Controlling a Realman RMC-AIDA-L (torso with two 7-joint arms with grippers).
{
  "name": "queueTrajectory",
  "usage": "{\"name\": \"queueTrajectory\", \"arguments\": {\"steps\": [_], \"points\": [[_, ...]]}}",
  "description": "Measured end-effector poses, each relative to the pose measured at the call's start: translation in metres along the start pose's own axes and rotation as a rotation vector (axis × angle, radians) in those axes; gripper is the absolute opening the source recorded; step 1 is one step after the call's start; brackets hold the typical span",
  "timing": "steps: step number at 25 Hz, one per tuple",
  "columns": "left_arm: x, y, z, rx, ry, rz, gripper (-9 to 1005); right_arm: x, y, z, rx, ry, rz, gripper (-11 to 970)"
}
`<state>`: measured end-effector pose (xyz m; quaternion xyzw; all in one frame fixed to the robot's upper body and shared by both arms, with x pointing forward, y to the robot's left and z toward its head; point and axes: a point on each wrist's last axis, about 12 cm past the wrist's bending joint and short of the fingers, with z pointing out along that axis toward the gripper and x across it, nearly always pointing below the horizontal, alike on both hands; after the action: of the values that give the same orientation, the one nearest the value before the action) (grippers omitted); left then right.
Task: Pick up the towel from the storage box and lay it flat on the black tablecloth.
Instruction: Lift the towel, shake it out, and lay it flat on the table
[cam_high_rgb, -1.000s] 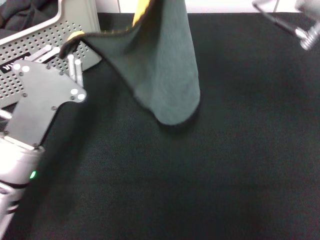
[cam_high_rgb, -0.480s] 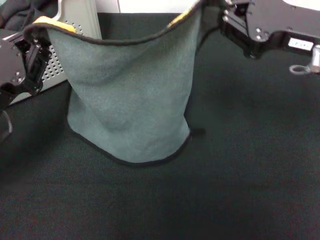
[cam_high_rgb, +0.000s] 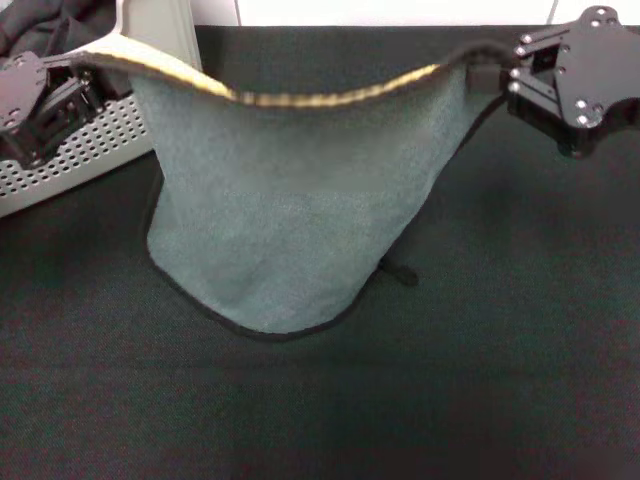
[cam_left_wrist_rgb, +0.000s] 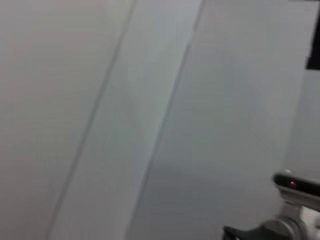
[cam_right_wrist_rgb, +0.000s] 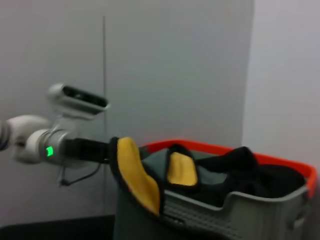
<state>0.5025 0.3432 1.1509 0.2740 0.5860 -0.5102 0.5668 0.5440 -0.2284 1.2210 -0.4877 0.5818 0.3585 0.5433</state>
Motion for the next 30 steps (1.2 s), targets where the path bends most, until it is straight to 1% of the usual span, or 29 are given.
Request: {"name": "queueTrajectory", "arguments": {"steps": [3, 7, 9, 13, 14, 16, 17, 18, 19, 20, 22, 24, 25, 26, 27, 29, 30], "points": [[-0.005, -0.006, 0.000, 0.051, 0.052, -0.011, 13, -0.006, 0.010, -0.005, -0.041, 0.009, 0.000, 74], [-0.001, -0.012, -0.005, 0.107, 0.131, -0.048, 14, -0.013, 0.036, -0.012, -0.145, -0.003, 0.041, 75], [-0.001, -0.019, -0.013, 0.140, 0.168, -0.078, 14, -0.020, 0.047, -0.013, -0.198, -0.026, 0.060, 76], [-0.007, -0.033, -0.030, 0.189, 0.140, -0.135, 14, -0.032, 0.065, -0.017, -0.266, -0.058, 0.125, 77], [-0.009, -0.035, -0.034, 0.189, 0.135, -0.147, 14, -0.032, 0.065, -0.017, -0.266, -0.058, 0.125, 77], [-0.010, -0.039, -0.040, 0.182, 0.123, -0.166, 14, -0.034, 0.068, -0.020, -0.272, -0.067, 0.159, 78], [-0.010, -0.040, -0.042, 0.167, 0.119, -0.169, 14, -0.033, 0.066, -0.020, -0.267, -0.070, 0.180, 78], [-0.009, -0.039, -0.044, 0.152, 0.121, -0.175, 14, -0.029, 0.061, -0.017, -0.251, -0.064, 0.208, 78], [-0.007, -0.036, -0.044, 0.128, 0.120, -0.182, 13, -0.020, 0.052, -0.013, -0.230, -0.045, 0.246, 78], [-0.004, -0.031, -0.043, 0.103, 0.127, -0.191, 13, -0.015, 0.047, -0.010, -0.220, -0.034, 0.261, 79], [0.003, -0.017, -0.037, 0.029, 0.168, -0.214, 13, 0.002, 0.031, 0.001, -0.203, 0.005, 0.313, 79], [0.010, -0.003, -0.031, -0.045, 0.223, -0.229, 13, 0.026, 0.011, 0.019, -0.195, 0.044, 0.383, 80], [0.014, 0.005, -0.028, -0.101, 0.264, -0.234, 13, 0.035, 0.003, 0.028, -0.192, 0.060, 0.408, 80], [0.016, 0.011, -0.026, -0.136, 0.285, -0.233, 13, 0.045, -0.006, 0.036, -0.181, 0.086, 0.426, 80], [0.017, 0.018, -0.024, -0.180, 0.298, -0.230, 14, 0.055, -0.014, 0.044, -0.165, 0.118, 0.433, 81], [0.019, 0.033, -0.020, -0.267, 0.321, -0.218, 14, 0.069, -0.024, 0.053, -0.130, 0.178, 0.432, 81], [0.019, 0.036, -0.019, -0.287, 0.329, -0.216, 14, 0.075, -0.028, 0.056, -0.107, 0.211, 0.424, 82]]}}
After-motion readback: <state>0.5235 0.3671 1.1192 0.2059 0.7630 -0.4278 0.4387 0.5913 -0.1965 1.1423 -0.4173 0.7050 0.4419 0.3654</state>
